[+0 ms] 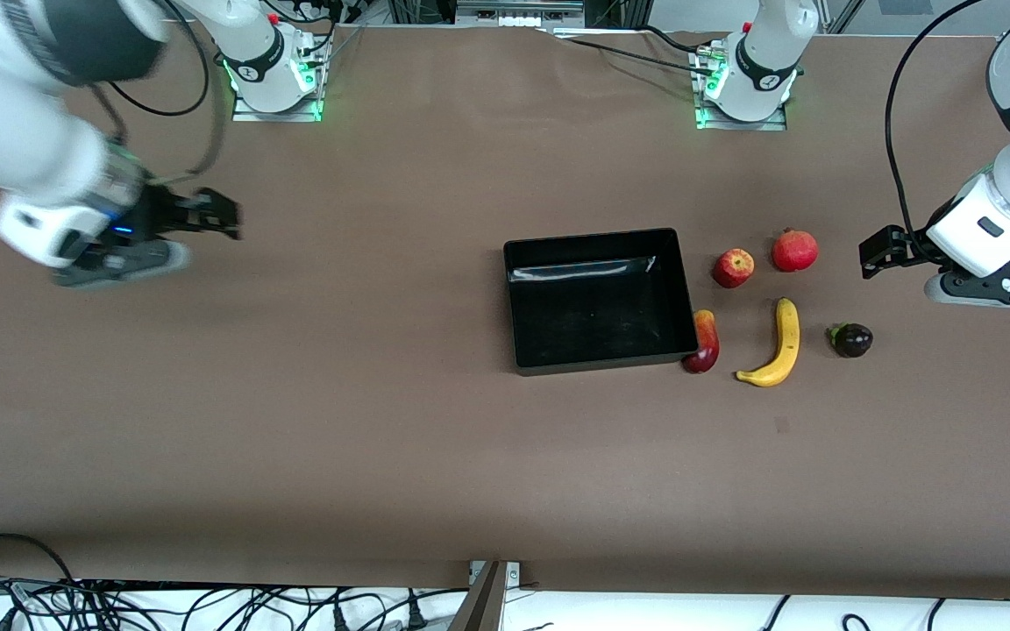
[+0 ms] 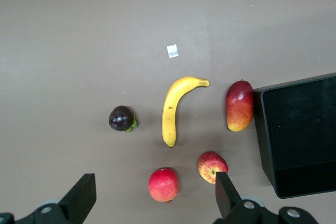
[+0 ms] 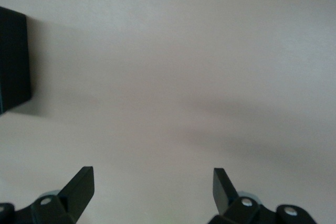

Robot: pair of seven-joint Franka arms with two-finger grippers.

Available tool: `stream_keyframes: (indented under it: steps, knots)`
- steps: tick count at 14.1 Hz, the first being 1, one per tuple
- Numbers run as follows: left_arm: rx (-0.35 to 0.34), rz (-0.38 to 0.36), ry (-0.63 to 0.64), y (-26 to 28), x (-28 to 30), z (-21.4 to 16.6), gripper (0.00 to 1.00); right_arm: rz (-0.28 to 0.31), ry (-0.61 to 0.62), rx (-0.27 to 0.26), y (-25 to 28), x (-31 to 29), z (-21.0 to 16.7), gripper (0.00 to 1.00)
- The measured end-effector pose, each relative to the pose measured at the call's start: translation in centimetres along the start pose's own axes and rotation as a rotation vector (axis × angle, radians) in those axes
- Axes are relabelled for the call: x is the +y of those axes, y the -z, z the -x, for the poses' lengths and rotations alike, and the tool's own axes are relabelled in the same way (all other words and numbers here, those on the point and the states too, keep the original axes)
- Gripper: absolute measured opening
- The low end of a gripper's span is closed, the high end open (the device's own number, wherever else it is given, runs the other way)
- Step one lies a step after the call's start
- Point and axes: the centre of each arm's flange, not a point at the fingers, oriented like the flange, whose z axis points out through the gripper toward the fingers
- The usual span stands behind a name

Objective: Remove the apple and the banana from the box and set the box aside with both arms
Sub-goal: 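Reach the right gripper to the black tray's rim and grip it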

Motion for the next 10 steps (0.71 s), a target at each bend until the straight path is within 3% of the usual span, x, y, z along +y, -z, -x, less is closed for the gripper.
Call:
stream_keyframes:
  steps: [5, 10]
  knots:
    - [-0.039, 0.000, 0.012, 0.2, -0.6, 0.8, 1.00, 0.001, -0.080, 0.023, -10.6, -14.8, -2.9, 1.00]
    - [-0.069, 0.002, 0.059, 0.5, -3.3, 1.8, 1.00, -0.059, -0.114, 0.127, -21.9, -27.7, -2.6, 1.00]
